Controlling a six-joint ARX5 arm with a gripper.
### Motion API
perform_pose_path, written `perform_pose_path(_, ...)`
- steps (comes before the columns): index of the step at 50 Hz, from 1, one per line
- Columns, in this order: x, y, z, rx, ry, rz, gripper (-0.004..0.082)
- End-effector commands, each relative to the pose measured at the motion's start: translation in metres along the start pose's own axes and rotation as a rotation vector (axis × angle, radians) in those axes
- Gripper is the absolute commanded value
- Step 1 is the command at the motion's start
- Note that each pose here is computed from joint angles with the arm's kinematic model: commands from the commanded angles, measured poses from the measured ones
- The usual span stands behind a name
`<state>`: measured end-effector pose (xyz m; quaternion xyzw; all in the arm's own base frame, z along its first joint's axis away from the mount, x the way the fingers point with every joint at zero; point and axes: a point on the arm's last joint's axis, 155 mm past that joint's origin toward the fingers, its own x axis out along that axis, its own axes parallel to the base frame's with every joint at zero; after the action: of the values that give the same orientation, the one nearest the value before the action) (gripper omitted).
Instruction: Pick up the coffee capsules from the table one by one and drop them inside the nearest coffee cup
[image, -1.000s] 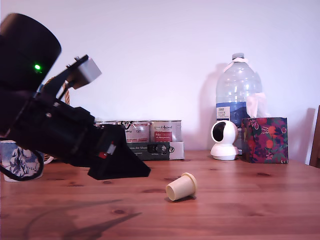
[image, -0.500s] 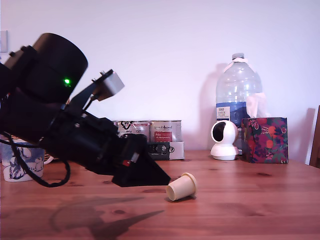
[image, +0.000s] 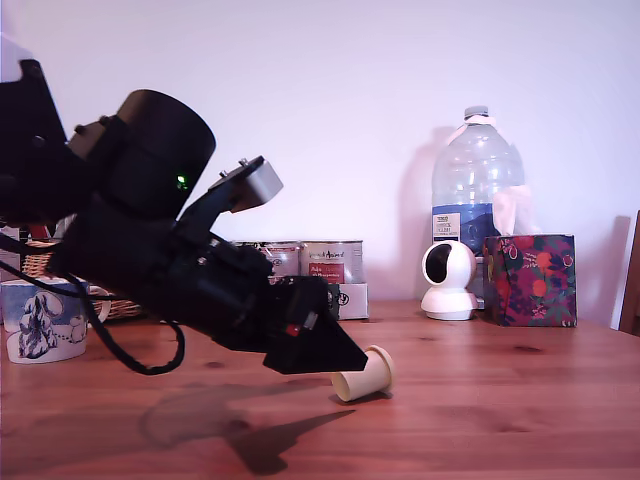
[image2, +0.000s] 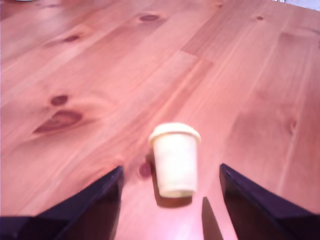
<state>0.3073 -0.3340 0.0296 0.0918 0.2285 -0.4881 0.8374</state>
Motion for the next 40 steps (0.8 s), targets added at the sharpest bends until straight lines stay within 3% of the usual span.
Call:
perform_pose_path(1, 0.007, -0.004, -0.006, 0.004, 0.014, -0.016, 0.0554)
perform_pose_path(23, 0.031, -0.013, -0.009, 0.003, 0.054, -0.062, 0.0553)
perform_pose_path(40, 0.034, -0.013, -0.026, -0.018, 0.113, -0.067, 0.0553)
